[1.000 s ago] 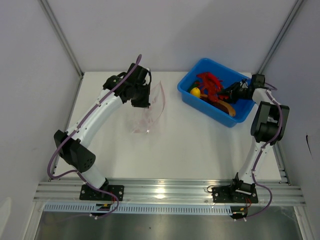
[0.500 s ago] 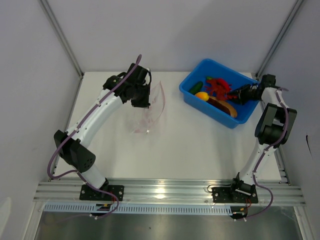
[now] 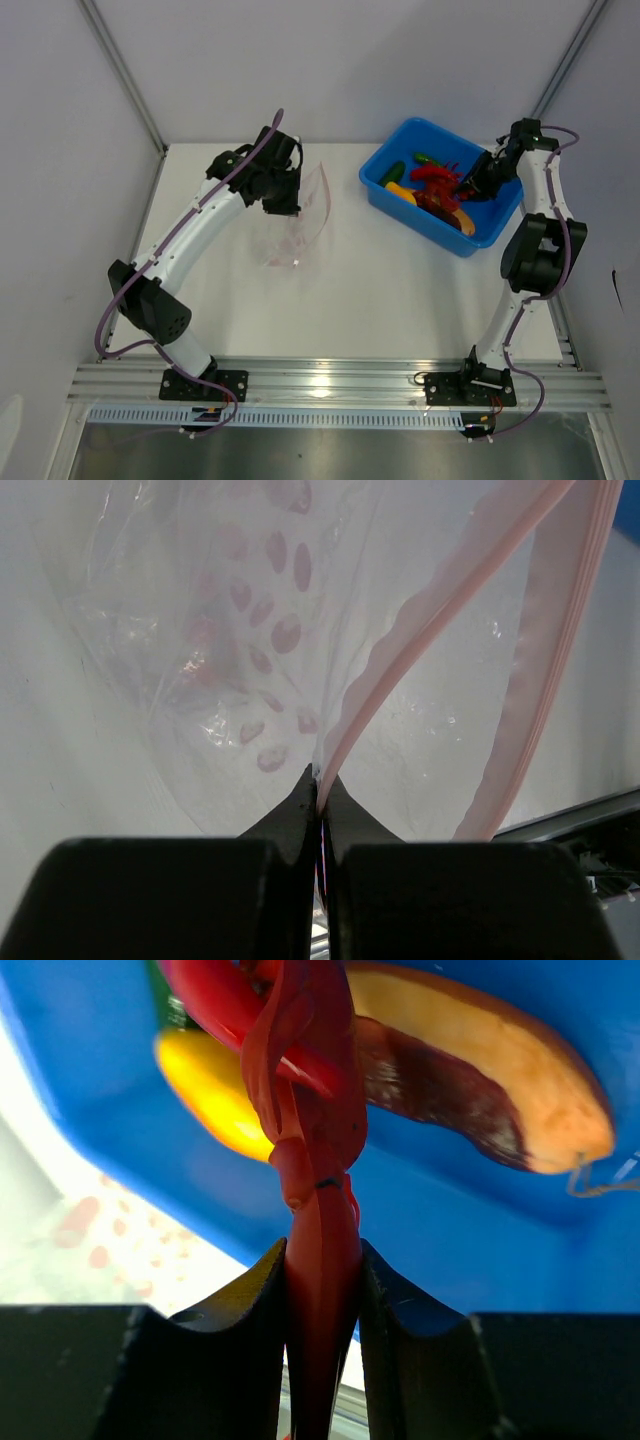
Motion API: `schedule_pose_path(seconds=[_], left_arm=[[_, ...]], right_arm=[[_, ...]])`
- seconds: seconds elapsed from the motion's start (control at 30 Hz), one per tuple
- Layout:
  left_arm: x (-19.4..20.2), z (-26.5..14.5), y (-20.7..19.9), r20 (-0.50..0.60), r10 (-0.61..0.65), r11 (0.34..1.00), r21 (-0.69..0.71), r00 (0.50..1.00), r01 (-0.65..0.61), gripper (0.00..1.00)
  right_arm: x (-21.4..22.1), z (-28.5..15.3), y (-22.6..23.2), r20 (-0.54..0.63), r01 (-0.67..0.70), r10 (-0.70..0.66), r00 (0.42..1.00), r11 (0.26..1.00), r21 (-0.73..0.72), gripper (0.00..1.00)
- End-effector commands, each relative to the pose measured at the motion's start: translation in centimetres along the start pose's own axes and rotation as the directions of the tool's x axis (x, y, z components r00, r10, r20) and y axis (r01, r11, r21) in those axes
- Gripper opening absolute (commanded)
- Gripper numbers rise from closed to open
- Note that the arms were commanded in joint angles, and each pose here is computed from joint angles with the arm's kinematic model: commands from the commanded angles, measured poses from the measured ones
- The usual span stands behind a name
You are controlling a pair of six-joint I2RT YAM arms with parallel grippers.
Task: Place the food in the zip-top bag and seal the zipper
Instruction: Pick up the fake seafood from the bin.
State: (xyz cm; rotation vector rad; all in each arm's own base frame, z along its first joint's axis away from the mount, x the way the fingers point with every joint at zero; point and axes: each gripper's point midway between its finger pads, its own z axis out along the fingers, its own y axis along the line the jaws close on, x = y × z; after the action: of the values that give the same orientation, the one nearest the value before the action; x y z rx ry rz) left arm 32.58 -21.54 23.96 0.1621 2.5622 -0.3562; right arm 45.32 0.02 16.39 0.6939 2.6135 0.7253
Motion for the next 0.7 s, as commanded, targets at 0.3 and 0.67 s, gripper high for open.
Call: schedule_pose_path(seconds=[0.3, 0.67], left_arm=[[-0.3, -0.4, -0.7, 0.006, 0.011, 0.999, 0.042, 1.000, -0.011, 0.01], [0.2, -0.4, -0.5, 0.003, 0.017, 0.999, 0.043, 1.000, -0.017, 0.01]], right_arm=[[-2.0, -5.5, 3.4, 0.196, 0.253, -0.306, 0.932, 0.934, 0.252, 0.00], [-3.3, -11.5, 5.0, 0.365, 0.217, -0.340, 0.867, 0.916, 0.338, 0.00]])
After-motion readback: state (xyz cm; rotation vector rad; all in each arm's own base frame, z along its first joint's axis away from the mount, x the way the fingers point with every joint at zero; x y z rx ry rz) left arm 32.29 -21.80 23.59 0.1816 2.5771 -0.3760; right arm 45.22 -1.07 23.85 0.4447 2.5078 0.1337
